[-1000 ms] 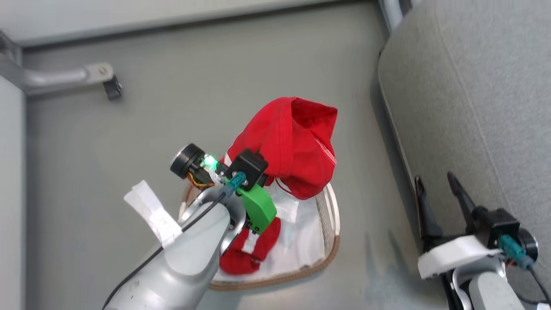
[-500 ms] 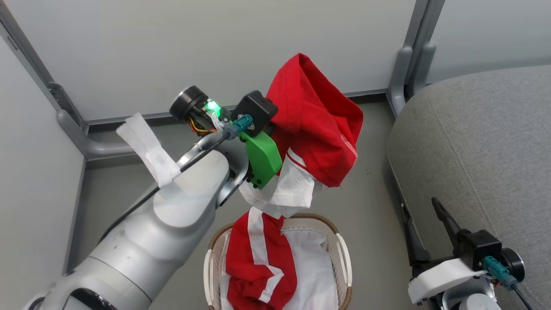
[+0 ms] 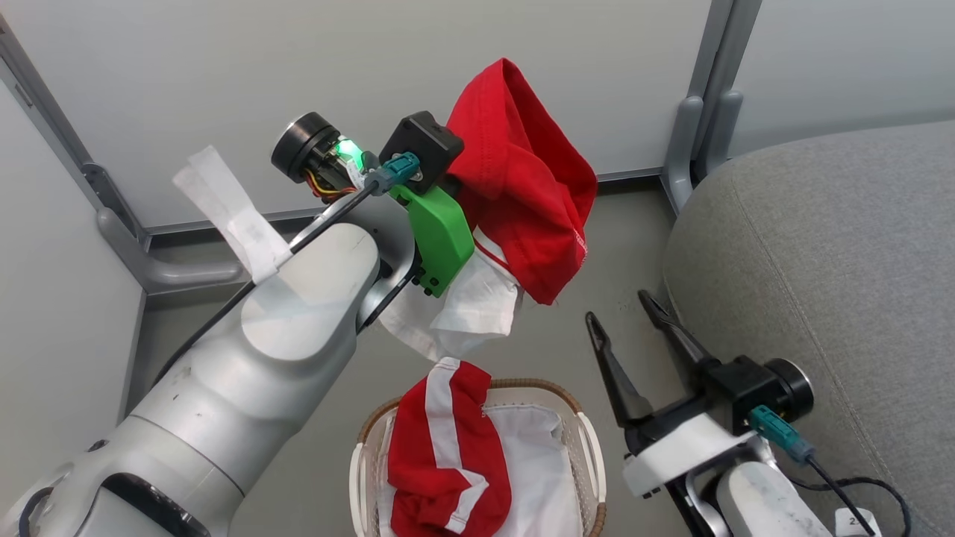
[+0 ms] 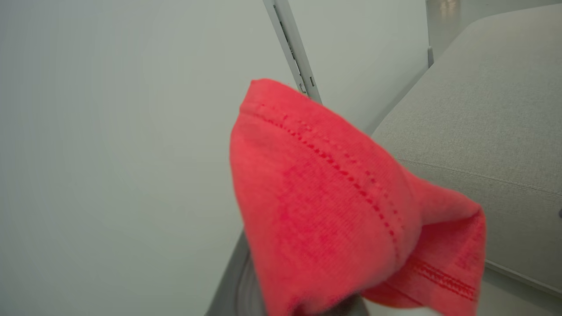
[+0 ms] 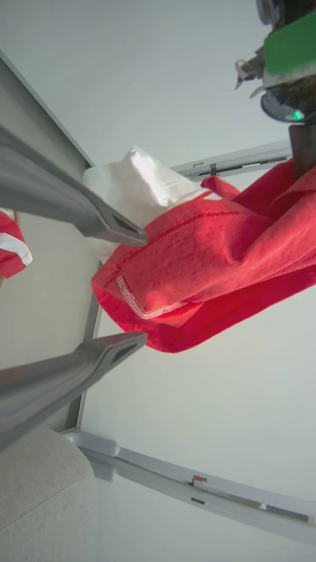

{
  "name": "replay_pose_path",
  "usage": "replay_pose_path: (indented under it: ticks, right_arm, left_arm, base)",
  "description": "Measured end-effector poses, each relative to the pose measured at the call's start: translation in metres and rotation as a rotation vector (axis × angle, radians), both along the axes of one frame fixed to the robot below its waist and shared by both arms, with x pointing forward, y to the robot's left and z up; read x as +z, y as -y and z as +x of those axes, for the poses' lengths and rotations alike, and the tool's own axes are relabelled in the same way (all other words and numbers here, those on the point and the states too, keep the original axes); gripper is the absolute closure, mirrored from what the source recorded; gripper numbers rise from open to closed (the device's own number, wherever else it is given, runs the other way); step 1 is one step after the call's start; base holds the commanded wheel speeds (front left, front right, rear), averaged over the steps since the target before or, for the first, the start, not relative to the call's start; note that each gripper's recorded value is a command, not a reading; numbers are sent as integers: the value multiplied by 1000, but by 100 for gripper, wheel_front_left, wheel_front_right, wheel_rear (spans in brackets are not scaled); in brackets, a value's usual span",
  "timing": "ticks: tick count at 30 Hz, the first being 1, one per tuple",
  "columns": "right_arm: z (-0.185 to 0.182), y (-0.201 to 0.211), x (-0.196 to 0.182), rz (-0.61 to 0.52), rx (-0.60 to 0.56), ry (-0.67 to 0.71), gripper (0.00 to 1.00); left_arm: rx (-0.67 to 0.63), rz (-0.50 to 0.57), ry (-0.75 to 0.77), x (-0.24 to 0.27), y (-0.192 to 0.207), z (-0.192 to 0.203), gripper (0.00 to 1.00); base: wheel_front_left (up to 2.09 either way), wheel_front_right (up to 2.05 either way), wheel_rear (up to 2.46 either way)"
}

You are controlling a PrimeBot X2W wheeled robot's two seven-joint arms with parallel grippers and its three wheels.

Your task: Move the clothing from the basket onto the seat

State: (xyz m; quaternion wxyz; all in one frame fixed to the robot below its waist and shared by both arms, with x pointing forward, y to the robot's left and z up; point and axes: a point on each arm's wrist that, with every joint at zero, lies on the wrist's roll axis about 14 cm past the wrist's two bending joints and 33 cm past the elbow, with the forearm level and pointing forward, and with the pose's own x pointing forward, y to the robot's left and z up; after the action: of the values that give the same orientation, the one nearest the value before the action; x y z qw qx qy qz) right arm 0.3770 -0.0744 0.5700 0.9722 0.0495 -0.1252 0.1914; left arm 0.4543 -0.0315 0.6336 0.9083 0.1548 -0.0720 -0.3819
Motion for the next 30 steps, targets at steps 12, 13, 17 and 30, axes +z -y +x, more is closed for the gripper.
replay_pose_path:
  ticks: [12,13,17,30]
  right_arm:
    - [15,-39,30,-39,118,84,0]
    - [17,-39,29,-48,118,82,0]
    - [28,-45,22,-112,126,70,0]
    - [51,-64,-8,-260,179,-17,50]
  left_arm:
    - [-1,12,-51,-13,4,-1,100]
    - [-3,11,-53,-13,5,-2,100]
    - [-8,16,-66,-17,7,-5,100]
    - [-24,9,-77,-21,8,-15,100]
  base:
    - [0,0,0]
    - [0,0,0]
    - [0,0,0]
    - [0,0,0]
